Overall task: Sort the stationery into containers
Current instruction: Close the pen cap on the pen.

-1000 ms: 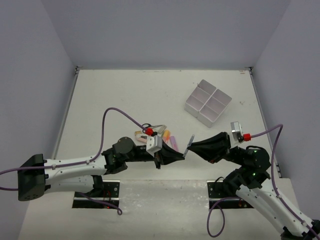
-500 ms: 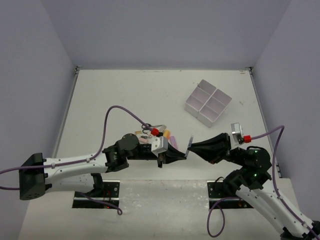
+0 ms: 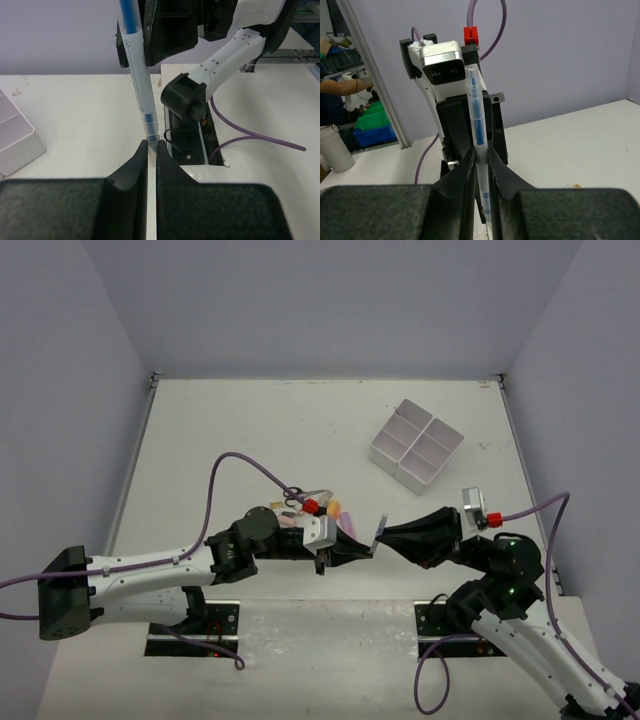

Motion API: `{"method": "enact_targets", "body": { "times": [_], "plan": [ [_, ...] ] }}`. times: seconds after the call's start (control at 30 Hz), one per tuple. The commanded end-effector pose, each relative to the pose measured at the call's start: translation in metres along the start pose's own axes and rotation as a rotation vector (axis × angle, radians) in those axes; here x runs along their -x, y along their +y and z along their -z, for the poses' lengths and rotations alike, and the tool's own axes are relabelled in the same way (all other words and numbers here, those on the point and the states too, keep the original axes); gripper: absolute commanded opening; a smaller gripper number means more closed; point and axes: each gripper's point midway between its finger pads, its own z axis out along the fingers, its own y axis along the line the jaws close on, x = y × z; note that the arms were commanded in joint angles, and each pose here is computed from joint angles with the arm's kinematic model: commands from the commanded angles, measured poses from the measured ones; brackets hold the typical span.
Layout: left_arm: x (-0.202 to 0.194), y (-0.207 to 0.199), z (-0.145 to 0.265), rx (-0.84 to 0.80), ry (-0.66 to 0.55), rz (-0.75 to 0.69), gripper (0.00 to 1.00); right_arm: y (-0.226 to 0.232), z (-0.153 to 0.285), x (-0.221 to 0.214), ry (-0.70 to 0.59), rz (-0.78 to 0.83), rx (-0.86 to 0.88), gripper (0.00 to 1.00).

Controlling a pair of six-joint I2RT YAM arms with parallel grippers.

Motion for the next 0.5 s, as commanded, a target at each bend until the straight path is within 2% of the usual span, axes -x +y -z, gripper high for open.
{"method": "enact_targets", "body": {
  "times": [0.0,0.23,0.47],
  "plan": [
    [0.088,0.004,0.001,0.020,-0.232,-0.164,0.00,0.007,0.004,-0.021,0.108,-0.059,0.040,0.21],
    [0.088,0.002,0.001,0.008,-0.226,-0.166,0.00,0.007,0.002,-0.022,0.114,-0.066,0.048,0.33],
    [0.084,-0.006,-0.005,-0.045,-0.215,-0.135,0.00,0.000,-0.001,-0.012,0.093,-0.052,-0.001,0.29]
  ]
}}
